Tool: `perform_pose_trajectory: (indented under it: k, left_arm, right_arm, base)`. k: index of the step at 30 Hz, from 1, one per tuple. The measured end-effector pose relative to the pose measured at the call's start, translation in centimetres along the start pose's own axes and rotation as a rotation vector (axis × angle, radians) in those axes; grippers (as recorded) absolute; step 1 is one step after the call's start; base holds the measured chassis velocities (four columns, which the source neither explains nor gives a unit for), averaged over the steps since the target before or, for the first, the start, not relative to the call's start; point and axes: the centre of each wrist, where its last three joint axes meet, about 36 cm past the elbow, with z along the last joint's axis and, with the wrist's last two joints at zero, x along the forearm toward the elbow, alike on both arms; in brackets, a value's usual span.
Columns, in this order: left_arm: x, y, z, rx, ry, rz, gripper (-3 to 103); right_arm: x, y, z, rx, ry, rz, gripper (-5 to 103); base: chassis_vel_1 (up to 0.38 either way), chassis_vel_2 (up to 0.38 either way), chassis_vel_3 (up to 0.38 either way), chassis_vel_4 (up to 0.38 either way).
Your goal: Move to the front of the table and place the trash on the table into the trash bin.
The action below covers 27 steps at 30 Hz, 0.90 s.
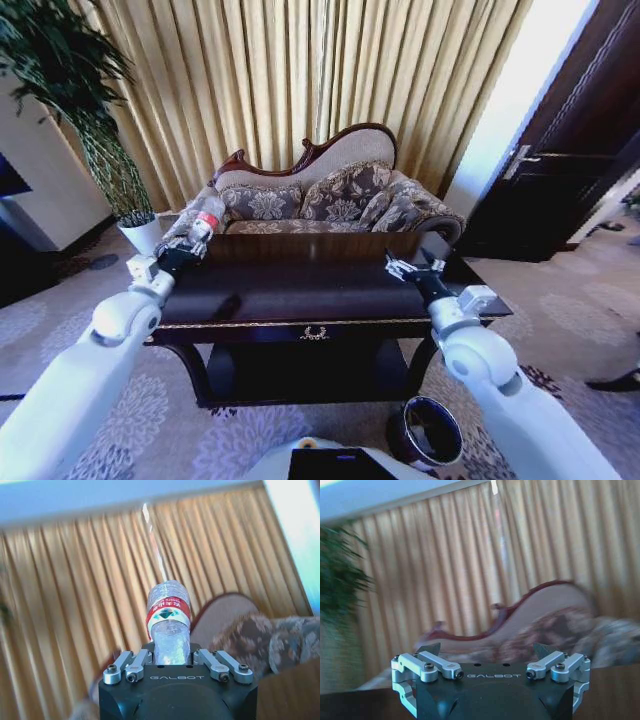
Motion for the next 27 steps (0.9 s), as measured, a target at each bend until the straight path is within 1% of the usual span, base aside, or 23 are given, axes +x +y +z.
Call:
perform_pose_trajectory:
  k: [1, 3, 4, 5, 6, 7, 8, 10, 11, 14, 15, 17, 18, 20, 21, 23, 24, 26, 27]
  left_arm:
    - [0.0, 0.0, 0.0, 0.000, 0.000, 0.000, 30]
    - [0.5, -0.3, -2.2, -0.056, -0.069, 0.020, 30]
    - [0.5, -0.3, -2.2, -0.056, -0.069, 0.020, 30]
    - [0.6, -0.5, -2.8, -0.069, -0.086, 0.029, 30]
    - [0.7, -0.8, -4.4, -0.094, -0.124, 0.057, 30]
    - [0.7, -1.1, -5.1, -0.108, -0.142, 0.075, 30]
    - [0.7, -1.1, -5.1, -0.108, -0.142, 0.075, 30]
    - [0.7, -1.6, -6.4, -0.126, -0.162, 0.134, 30]
    - [0.7, -1.6, -6.4, -0.126, -0.162, 0.134, 30]
    - [0.4, -2.1, -7.5, -0.122, -0.156, 0.192, 30]
    - [0.4, -2.1, -7.5, -0.122, -0.156, 0.192, 30]
    - [-0.2, -2.6, -8.0, -0.131, -0.160, 0.227, 30]
    - [-0.2, -2.6, -8.0, -0.131, -0.160, 0.227, 30]
    - [-1.0, -3.3, -8.1, -0.131, -0.164, 0.258, 30]
    - [-1.0, -3.3, -8.1, -0.131, -0.164, 0.258, 30]
    - [-2.0, -4.1, -7.6, -0.115, -0.156, 0.280, 30]
    - [-2.0, -4.1, -7.6, -0.115, -0.156, 0.280, 30]
    - [-3.4, -5.6, -6.7, -0.086, -0.136, 0.306, 30]
    - [-3.4, -5.6, -6.7, -0.086, -0.136, 0.306, 30]
  right_arm:
    - [0.0, 0.0, 0.0, 0.000, 0.000, 0.000, 100]
    - [-0.5, 0.3, -1.4, -0.103, 0.026, -0.147, 100]
    - [-0.5, 0.3, -1.4, -0.103, 0.026, -0.147, 100]
    - [-0.7, 0.4, -1.7, -0.128, 0.030, -0.181, 100]
    - [-1.3, 0.8, -2.8, -0.207, 0.044, -0.277, 100]
    - [-1.7, 1.1, -3.6, -0.242, 0.049, -0.332, 100]
    - [-1.7, 1.1, -3.6, -0.242, 0.049, -0.332, 100]
    - [-3.3, 1.9, -5.2, -0.289, 0.057, -0.445, 100]
    - [-3.3, 1.9, -5.2, -0.289, 0.057, -0.445, 100]
    - [-5.7, 2.5, -5.4, -0.313, 0.076, -0.497, 100]
    - [-5.7, 2.5, -5.4, -0.313, 0.076, -0.497, 100]
    - [-7.5, 3.0, -5.2, -0.323, 0.090, -0.529, 100]
    - [-7.5, 3.0, -5.2, -0.323, 0.090, -0.529, 100]
    - [-8.5, 3.6, -5.0, -0.329, 0.097, -0.556, 100]
    - [-8.5, 3.6, -5.0, -0.329, 0.097, -0.556, 100]
    - [-9.4, 4.0, -5.0, -0.332, 0.094, -0.577, 100]
    - [-9.4, 4.0, -5.0, -0.332, 0.094, -0.577, 100]
    - [-10.7, 4.1, -5.3, -0.324, 0.086, -0.597, 100]
    - [-10.7, 4.1, -5.3, -0.324, 0.086, -0.597, 100]
  base:
    - [0.000, 0.000, 0.000, 0.000]
    - [0.000, 0.000, 0.000, 0.000]
    - [0.000, 0.000, 0.000, 0.000]
    - [0.000, 0.000, 0.000, 0.000]
    - [0.000, 0.000, 0.000, 0.000]
    - [0.000, 0.000, 0.000, 0.000]
    - [0.000, 0.000, 0.000, 0.000]
    - [0.000, 0.000, 0.000, 0.000]
    - [0.000, 0.000, 0.000, 0.000]
    - [0.000, 0.000, 0.000, 0.000]
    - [0.000, 0.000, 0.000, 0.000]
    - [0.000, 0.000, 0.000, 0.000]
    - [0.000, 0.000, 0.000, 0.000]
    - [0.000, 0.000, 0.000, 0.000]
    - [0.000, 0.000, 0.000, 0.000]
    - [0.000, 0.000, 0.000, 0.000]
    - [0.000, 0.000, 0.000, 0.000]
    - [0.000, 0.000, 0.000, 0.000]
    - [0.000, 0.000, 0.000, 0.000]
